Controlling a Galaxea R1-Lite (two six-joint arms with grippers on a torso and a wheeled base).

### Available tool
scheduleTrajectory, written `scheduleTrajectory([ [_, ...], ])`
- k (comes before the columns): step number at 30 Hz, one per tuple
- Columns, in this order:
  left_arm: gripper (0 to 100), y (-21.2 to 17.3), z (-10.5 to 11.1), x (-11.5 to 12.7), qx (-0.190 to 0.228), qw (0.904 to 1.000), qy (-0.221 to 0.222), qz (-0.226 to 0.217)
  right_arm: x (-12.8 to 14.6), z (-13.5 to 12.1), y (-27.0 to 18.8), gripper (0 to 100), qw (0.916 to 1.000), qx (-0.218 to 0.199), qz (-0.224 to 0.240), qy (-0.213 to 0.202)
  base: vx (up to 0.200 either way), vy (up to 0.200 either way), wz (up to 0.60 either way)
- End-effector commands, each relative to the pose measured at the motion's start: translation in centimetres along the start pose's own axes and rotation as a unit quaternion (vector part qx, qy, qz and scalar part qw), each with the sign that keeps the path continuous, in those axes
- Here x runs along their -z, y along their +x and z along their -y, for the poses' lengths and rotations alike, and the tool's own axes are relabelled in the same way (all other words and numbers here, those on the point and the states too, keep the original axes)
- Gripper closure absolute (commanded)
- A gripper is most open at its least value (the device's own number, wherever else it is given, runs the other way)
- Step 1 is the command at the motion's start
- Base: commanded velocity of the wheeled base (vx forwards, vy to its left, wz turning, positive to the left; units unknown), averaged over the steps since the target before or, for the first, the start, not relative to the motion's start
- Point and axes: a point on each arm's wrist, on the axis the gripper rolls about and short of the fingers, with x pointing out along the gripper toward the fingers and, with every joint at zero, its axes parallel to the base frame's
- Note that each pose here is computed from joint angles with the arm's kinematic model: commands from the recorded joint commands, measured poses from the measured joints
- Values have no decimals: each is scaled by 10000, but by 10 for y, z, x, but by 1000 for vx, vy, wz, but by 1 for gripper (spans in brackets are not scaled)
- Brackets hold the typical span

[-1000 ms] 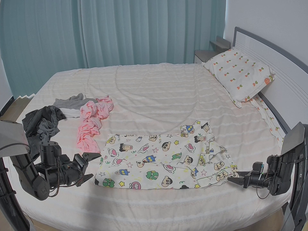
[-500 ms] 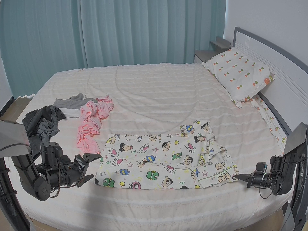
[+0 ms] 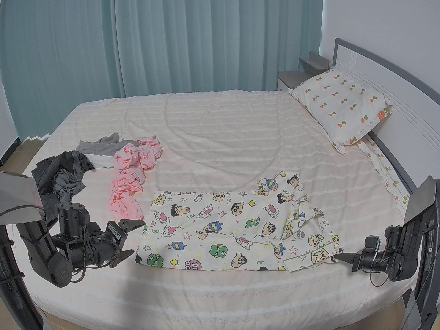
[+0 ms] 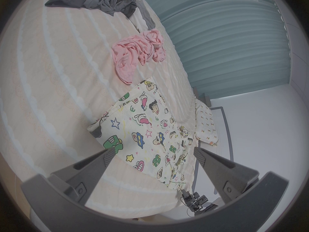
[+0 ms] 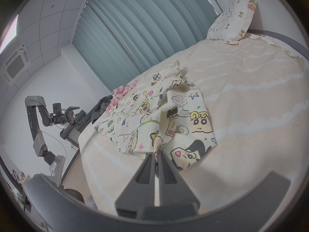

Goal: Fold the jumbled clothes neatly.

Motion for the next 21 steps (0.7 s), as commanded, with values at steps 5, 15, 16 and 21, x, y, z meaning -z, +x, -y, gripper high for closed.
scheduleTrajectory([
  [5, 0, 1, 0, 1, -8, 10000, -1, -15, -8, 7, -2, 0, 9995, 206, 190, -140, 0, 0, 0],
  [15, 0, 2, -1, 0, -17, 10000, -4, -12, -61, -31, -35, 0, 9964, 172, 828, 82, 0, 0, 0],
  [16, 0, 2, -1, 0, -21, 10000, -4, -5, -61, -36, -34, 0, 9967, 136, 797, 110, 0, 0, 0],
  [21, 0, 4, -1, 3, -90, 10000, 16, 39, -67, -49, -30, 0, 9953, 404, 871, 132, 0, 0, 0],
])
